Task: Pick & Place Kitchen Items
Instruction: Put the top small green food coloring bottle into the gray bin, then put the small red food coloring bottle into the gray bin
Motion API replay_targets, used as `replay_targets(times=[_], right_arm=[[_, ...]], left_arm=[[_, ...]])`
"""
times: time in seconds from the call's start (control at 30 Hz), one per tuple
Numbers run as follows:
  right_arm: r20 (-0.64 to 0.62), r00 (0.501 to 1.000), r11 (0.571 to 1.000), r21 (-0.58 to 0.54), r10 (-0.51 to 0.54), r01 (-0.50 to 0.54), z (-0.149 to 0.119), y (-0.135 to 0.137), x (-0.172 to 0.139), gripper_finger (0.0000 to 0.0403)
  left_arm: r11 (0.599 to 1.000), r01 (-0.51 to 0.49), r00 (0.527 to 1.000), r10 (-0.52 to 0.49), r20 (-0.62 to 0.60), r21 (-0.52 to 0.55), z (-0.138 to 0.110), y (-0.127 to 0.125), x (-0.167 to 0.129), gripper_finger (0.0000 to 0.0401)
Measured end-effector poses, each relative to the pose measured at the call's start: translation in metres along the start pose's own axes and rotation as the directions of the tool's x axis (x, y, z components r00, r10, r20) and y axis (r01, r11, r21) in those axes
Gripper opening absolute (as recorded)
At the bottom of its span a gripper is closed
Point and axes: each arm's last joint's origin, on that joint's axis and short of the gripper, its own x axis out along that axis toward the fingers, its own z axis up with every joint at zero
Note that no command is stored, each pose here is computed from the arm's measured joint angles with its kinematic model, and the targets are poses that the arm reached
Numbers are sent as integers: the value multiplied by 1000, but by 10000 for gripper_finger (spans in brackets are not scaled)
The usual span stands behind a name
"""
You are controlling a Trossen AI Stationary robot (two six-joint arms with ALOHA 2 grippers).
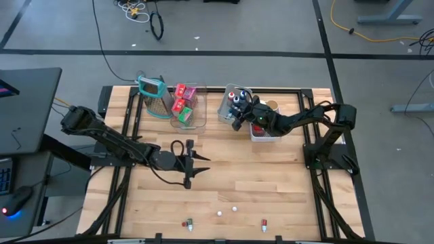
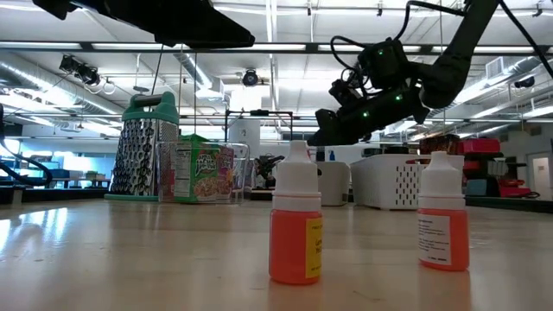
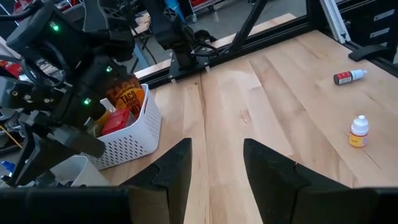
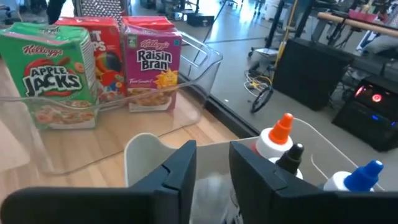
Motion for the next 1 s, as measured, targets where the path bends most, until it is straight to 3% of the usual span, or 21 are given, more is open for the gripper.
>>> replay_targets(times=[0.03, 0.13, 0.27, 0.37, 0.6, 0.73, 0.9, 1.0], right_arm=[[0, 1000, 1000, 9, 0, 0, 0, 0, 0, 107], [-9, 1000, 1000, 23, 1, 0, -1, 0, 0, 128], [-17, 1000, 1000, 22, 1, 0, -2, 0, 0, 159], [-29, 1000, 999, 50, 2, -1, -3, 0, 0, 182], [-79, 996, 996, 86, 37, -30, -8, 3, -1, 217], [-5, 993, 991, 65, 114, -113, 4, 10, -6, 218], [134, 946, 955, -25, 295, -294, 32, 23, -25, 209], [151, 880, 892, -130, 450, -433, 45, 33, -43, 202]], left_arm=[[1000, 2, 1000, -2, 0, -4, 0, 0, 0, 153], [989, 146, 989, -146, 9, 4, -2, -5, 0, 153], [950, 312, 949, -312, 53, 9, 1, -10, -2, 153], [926, 378, 922, -378, 82, 15, 2, -12, -3, 153], [925, 379, 922, -379, 80, 14, 2, -12, -3, 153], [938, 345, 936, -345, 72, 11, 2, -11, -2, 153], [946, 325, 944, -324, 68, 9, 2, -11, -2, 153], [946, 324, 944, -323, 67, 9, 2, -10, -2, 153]])
